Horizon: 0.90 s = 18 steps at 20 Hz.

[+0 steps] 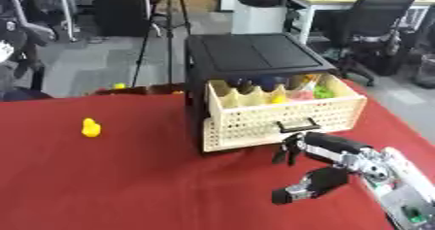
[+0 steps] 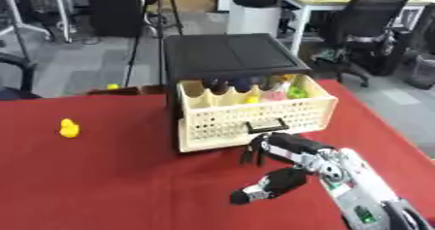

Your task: Pick up objects from table and place into drawer.

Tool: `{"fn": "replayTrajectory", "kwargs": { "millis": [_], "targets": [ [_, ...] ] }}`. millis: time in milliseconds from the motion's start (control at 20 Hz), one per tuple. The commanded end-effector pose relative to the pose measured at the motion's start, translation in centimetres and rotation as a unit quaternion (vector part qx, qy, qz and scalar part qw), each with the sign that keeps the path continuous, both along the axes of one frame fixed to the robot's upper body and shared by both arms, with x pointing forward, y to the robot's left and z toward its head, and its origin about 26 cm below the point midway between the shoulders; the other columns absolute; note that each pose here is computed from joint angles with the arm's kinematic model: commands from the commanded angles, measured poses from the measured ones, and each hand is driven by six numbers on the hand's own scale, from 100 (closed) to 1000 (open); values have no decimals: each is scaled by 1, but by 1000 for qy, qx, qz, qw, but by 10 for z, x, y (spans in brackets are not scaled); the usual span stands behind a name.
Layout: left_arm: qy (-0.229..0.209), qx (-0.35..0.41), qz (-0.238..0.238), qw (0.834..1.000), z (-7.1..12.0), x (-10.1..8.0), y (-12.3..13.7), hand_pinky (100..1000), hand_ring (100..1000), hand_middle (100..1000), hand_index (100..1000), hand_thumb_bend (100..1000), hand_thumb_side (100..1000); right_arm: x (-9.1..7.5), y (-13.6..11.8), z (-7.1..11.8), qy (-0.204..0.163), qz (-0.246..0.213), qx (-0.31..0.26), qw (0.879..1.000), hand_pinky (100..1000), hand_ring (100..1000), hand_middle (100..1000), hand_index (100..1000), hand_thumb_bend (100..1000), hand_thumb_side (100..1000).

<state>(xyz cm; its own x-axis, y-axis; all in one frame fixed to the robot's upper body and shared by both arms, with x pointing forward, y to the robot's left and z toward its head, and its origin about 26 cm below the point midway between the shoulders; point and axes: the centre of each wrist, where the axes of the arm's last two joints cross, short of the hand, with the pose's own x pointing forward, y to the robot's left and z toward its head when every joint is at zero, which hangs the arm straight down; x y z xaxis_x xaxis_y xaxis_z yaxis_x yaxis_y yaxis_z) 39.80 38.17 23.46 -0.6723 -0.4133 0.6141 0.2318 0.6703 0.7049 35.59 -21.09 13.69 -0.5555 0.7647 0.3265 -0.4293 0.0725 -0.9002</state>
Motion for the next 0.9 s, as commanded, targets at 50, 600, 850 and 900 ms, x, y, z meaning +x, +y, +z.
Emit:
{"fn": "replayTrajectory", "kwargs": {
  "millis": [50,600,850,900],
  "targets": [
    [-17,10,6,1000,14,-3,7,216,409,394,642,100,736,5,-3,11,-25,-15,-5,1000,794,666,694,755,898,839],
    [-14,10,5,1000,12,-4,7,218,410,396,636,100,735,18,1,14,-42,-28,-15,999,548,674,703,758,890,851],
    [-12,9,5,1000,11,-5,8,219,411,396,635,100,733,26,1,19,-58,-37,-18,997,446,674,704,758,887,869],
    [-12,9,5,1000,11,-5,8,219,411,396,635,100,732,27,1,20,-61,-39,-19,997,429,674,704,757,887,873]
  ]
}}
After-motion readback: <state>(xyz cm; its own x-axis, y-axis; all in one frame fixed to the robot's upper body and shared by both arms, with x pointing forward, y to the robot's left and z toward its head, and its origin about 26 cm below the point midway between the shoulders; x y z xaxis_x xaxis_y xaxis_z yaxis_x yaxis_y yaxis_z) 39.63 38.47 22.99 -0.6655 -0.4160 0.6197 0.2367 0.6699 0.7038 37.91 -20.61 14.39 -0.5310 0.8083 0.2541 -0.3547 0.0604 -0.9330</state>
